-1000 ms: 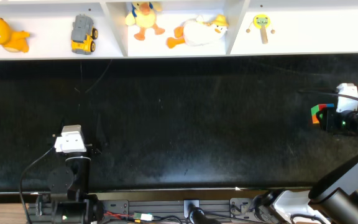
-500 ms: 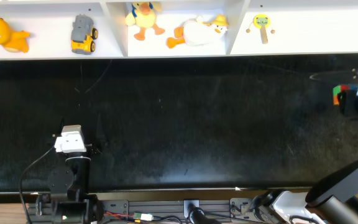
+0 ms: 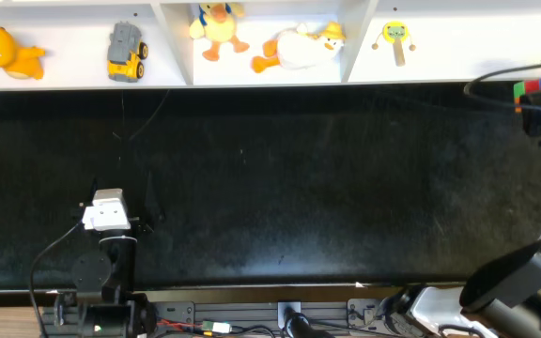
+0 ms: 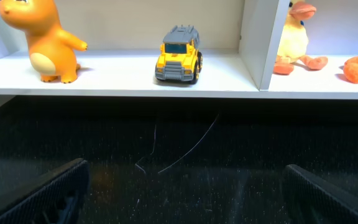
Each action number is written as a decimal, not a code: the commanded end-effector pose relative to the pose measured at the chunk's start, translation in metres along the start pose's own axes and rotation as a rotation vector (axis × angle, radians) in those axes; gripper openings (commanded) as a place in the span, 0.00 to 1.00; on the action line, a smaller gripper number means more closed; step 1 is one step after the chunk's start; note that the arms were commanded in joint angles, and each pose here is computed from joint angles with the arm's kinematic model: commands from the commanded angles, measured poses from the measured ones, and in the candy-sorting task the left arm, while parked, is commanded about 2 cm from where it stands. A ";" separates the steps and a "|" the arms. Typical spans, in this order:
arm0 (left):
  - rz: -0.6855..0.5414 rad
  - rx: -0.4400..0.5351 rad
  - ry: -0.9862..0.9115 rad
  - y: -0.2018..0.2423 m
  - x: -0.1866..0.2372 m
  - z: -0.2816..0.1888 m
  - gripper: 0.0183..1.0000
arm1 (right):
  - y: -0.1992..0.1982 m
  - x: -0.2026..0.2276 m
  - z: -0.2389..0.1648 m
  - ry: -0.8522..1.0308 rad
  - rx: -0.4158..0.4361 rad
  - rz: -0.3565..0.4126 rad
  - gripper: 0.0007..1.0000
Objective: Store Toys
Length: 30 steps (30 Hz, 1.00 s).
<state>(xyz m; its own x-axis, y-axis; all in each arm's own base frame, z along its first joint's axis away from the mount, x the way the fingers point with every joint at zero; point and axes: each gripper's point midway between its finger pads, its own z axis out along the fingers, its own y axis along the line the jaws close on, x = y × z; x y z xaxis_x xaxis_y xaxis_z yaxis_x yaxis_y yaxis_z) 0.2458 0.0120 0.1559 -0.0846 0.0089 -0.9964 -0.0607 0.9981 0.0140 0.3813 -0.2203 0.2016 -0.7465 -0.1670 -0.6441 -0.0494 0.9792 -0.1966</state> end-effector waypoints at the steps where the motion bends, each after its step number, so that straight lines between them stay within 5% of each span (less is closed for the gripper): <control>1: 0.019 -0.008 -0.009 0.001 -0.001 0.000 1.00 | 0.008 -0.024 0.010 -0.030 -0.030 0.009 0.38; 30: 0.019 -0.008 -0.009 0.001 -0.001 0.000 1.00 | 0.025 -0.078 0.070 -0.056 -0.093 -0.010 0.39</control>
<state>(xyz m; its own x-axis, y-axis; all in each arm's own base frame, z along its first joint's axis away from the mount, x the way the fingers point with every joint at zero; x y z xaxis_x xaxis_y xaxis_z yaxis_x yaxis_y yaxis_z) 0.2458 0.0120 0.1559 -0.0846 0.0089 -0.9964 -0.0607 0.9981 0.0140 0.4740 -0.1895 0.1808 -0.7376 -0.1697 -0.6536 -0.1220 0.9855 -0.1182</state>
